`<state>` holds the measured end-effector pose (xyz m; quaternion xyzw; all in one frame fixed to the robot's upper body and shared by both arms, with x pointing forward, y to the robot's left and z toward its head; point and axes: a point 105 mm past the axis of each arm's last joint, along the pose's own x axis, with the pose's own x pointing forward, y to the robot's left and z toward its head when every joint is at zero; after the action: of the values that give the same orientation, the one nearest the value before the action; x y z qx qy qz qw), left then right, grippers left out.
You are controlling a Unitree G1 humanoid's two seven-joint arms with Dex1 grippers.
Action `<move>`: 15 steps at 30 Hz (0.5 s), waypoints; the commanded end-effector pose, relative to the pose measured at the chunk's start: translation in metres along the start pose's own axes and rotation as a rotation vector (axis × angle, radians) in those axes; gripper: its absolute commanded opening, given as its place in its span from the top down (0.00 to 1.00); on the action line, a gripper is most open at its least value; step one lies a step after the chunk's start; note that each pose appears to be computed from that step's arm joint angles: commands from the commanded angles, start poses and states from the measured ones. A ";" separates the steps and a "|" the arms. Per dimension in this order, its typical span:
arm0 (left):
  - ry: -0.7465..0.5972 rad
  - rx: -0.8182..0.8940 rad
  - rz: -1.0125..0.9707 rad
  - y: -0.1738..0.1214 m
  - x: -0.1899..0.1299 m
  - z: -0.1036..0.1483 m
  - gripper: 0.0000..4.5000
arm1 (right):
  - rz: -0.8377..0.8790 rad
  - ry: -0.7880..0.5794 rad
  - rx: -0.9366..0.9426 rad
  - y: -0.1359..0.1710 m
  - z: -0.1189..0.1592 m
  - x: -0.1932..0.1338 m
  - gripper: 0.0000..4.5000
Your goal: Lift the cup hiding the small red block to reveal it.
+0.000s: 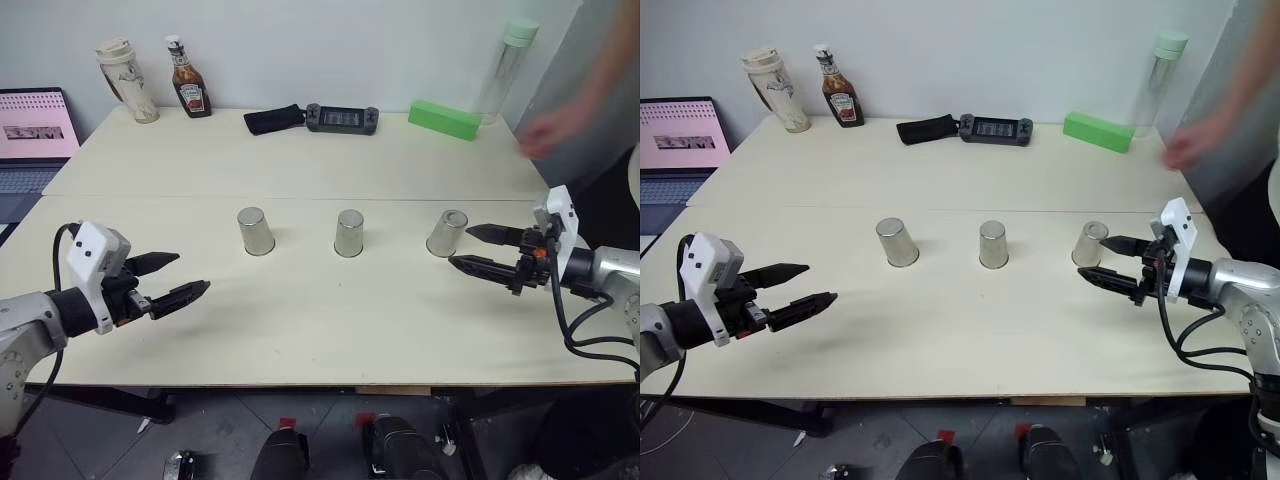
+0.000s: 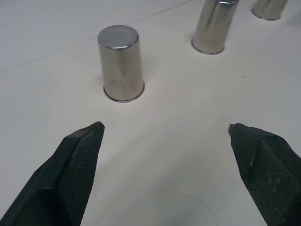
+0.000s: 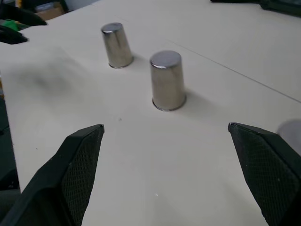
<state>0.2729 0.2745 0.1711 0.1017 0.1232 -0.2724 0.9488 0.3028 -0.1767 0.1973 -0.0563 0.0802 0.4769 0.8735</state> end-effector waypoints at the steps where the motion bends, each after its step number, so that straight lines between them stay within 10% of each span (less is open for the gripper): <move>1: -0.044 0.044 0.143 0.011 0.006 0.003 0.00 | 0.050 -0.045 -0.075 0.019 0.023 0.025 0.00; 15: -0.260 -0.045 0.274 -0.010 0.087 0.002 0.00 | 0.004 -0.160 -0.157 0.047 0.067 0.108 0.00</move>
<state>0.3341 0.2255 0.1352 0.0493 0.0153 -0.1533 0.9868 0.3290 -0.0510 0.2319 -0.0765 -0.0064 0.4911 0.8677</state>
